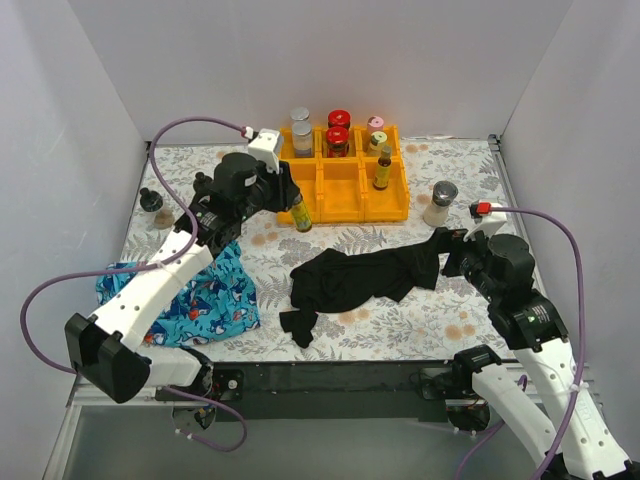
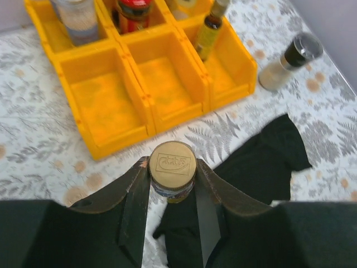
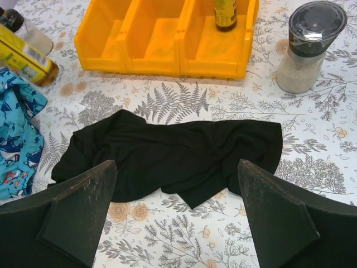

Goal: Organize the condiment bottles
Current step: Place the bottle at the center of the board.

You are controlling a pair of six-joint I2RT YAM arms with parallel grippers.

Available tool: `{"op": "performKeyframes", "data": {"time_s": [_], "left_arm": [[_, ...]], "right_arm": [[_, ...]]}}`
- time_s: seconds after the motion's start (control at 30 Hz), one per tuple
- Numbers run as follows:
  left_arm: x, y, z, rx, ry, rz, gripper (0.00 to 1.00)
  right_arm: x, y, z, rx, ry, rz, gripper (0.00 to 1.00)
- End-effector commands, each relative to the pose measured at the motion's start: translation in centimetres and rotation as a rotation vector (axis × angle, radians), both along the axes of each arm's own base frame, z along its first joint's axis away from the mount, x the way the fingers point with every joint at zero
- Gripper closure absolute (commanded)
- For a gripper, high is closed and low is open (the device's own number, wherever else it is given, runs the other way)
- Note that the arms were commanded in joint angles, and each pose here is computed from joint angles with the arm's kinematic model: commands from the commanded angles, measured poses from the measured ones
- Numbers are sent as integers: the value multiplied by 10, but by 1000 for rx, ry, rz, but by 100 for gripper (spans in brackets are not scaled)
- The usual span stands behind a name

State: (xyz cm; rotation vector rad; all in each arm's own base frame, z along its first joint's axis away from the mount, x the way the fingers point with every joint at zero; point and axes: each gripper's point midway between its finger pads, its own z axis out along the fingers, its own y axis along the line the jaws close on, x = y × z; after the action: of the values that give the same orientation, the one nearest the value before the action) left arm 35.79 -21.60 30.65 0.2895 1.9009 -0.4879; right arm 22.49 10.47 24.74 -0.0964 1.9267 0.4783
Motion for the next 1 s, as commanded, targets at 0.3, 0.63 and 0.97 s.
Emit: {"op": "performKeyframes", "data": {"time_s": [0.3,0.63,0.97], "left_arm": [[-29,38,-63,88,36,133,100],[-26,45,-107,124,68,170,100],[-40,45,-119,75,49,169,76]], "right_arm": [[-25,12,37,92,-86,98,7],[-21,15,20,74,-2,96,9],[-17,22,6,84,50,115,10]]}}
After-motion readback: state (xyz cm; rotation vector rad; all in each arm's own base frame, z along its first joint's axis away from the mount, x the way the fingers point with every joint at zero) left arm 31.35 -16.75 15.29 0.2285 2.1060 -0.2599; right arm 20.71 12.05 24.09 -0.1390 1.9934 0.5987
